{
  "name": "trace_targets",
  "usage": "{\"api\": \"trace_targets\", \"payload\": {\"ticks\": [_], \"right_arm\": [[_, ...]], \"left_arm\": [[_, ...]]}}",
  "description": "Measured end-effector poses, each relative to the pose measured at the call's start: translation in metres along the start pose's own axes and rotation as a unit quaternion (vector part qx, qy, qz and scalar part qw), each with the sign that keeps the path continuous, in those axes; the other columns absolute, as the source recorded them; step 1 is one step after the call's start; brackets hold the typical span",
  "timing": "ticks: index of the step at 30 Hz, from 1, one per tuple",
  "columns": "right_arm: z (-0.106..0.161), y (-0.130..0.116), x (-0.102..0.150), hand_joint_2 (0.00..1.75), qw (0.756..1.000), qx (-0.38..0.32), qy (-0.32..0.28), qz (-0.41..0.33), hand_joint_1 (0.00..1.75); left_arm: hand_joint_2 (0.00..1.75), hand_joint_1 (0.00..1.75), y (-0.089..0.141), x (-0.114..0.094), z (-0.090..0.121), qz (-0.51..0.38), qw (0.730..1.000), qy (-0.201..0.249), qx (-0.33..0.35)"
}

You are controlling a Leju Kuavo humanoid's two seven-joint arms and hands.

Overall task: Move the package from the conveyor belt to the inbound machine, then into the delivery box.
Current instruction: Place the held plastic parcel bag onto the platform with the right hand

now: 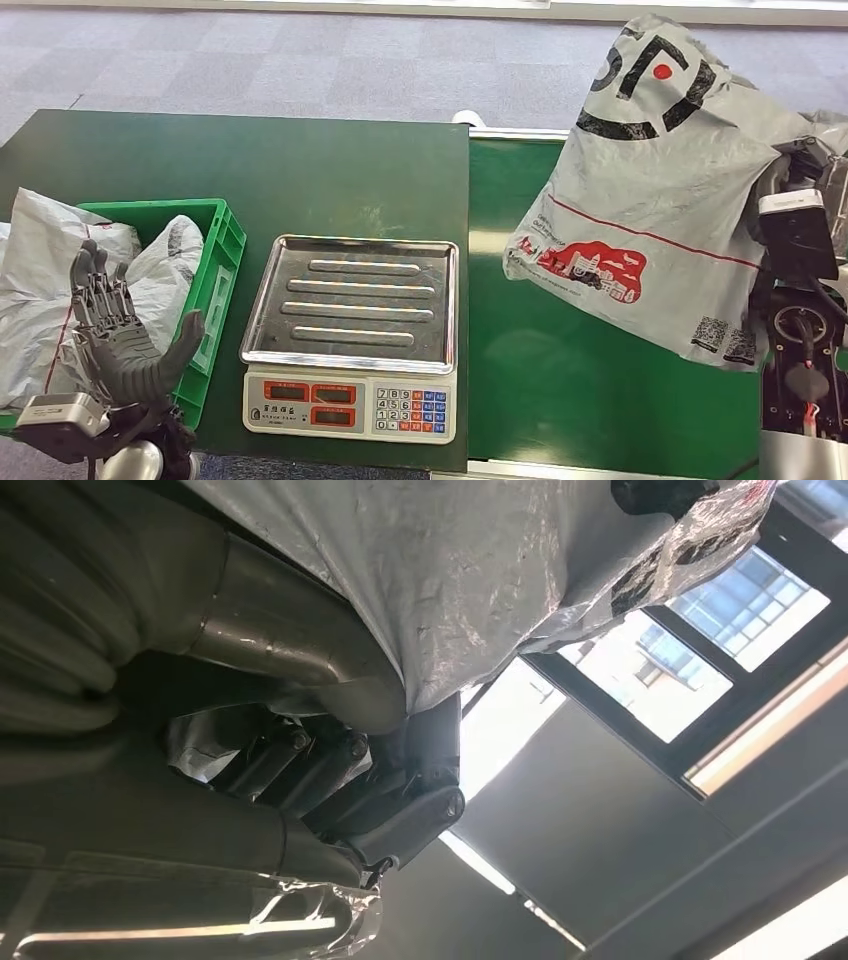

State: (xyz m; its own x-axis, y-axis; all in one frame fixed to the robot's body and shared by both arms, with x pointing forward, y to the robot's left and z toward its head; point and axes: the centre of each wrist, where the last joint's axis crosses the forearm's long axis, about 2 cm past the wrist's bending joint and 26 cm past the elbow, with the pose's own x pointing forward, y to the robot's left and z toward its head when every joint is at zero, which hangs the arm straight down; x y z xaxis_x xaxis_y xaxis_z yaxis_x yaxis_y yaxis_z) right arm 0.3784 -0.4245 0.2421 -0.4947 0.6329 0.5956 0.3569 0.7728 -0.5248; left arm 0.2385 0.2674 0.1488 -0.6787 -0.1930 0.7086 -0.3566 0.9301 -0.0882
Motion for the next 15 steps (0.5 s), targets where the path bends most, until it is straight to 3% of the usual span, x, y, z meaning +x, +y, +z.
{"api": "trace_targets", "payload": {"ticks": [9,15], "right_arm": [[-0.003,-0.021,0.026,1.75,0.988,-0.112,-0.099,-0.026,1.75],[-0.005,0.006,0.047,1.75,0.988,-0.05,-0.147,0.002,1.75]], "left_arm": [[1.75,0.0,-0.003,0.009,-0.018,0.003,0.999,-0.032,0.035],[1.75,0.0,-0.007,0.015,-0.023,0.01,0.998,-0.044,0.038]]}}
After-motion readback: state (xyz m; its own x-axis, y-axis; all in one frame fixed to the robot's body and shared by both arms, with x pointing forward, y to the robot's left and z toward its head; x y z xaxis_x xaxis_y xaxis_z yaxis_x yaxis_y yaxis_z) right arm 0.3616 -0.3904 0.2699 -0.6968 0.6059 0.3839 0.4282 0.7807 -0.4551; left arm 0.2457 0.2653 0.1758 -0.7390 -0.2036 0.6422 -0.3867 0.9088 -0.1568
